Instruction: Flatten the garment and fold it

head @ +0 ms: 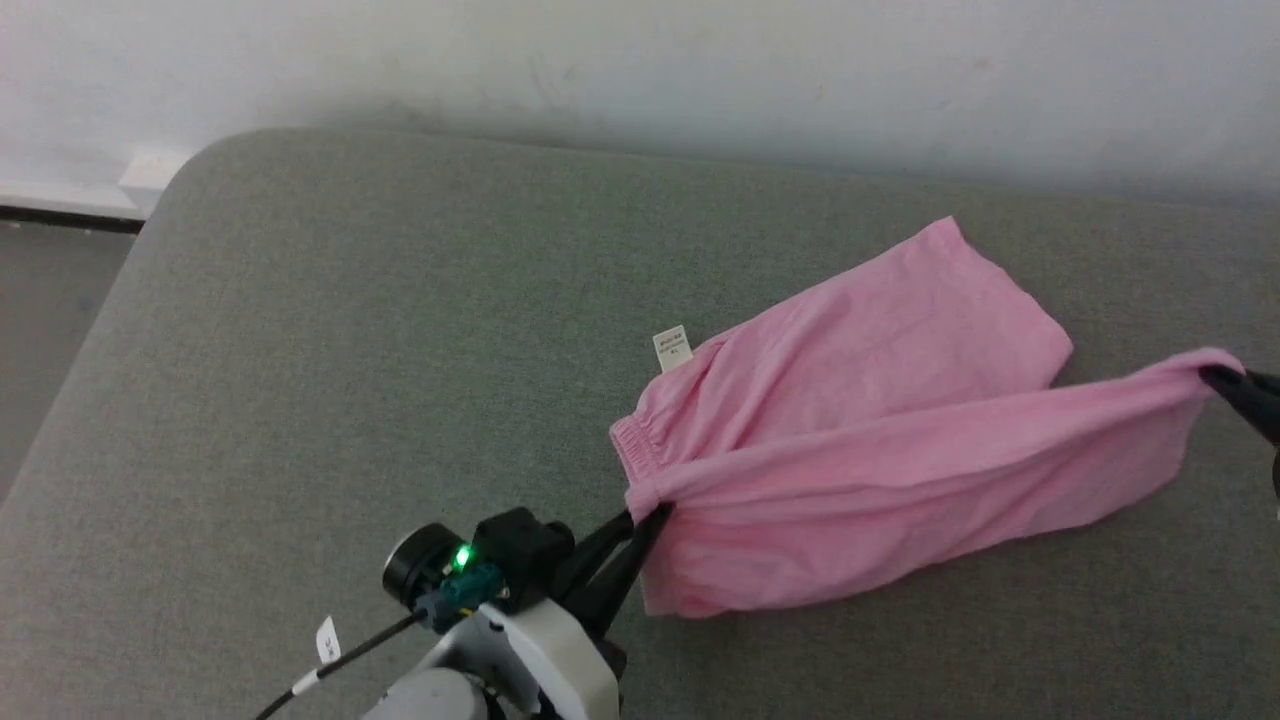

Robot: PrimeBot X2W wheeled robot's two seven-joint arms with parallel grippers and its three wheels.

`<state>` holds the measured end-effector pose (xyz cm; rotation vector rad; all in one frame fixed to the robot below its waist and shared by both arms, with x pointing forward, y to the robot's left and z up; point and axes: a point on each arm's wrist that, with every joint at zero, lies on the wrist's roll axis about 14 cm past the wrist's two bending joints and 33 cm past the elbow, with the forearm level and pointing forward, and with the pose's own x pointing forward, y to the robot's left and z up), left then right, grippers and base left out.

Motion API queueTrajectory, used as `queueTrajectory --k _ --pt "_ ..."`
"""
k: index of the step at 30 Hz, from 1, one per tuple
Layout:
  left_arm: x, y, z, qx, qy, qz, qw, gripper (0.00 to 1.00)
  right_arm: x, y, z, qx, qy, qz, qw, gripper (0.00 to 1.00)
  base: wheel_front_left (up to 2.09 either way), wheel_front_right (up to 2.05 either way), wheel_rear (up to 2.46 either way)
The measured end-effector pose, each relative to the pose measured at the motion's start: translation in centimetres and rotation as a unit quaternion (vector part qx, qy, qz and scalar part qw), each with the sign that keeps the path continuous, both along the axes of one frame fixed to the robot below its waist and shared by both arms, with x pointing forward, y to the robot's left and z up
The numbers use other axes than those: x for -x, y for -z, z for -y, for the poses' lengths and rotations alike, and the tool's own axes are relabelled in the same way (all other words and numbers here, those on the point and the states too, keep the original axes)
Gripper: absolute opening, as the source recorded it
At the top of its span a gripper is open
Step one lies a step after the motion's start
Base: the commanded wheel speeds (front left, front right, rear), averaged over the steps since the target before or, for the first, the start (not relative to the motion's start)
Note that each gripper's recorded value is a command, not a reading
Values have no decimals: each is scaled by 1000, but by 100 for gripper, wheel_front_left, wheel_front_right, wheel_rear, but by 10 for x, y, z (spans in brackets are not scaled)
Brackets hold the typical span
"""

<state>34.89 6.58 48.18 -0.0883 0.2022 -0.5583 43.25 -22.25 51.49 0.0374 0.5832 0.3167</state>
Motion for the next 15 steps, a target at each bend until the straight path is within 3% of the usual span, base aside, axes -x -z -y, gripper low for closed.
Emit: queueTrajectory --k 4,15 --pt "-25 -3 -2 2 -10 9 1000 0 -40 4 -18 -8 -10 -6 1000 0 0 0 0" --pt "-75 26 -15 -10 -38 -10 999 0 -131 53 -52 58 -37 -29 997 0 0 0 0"
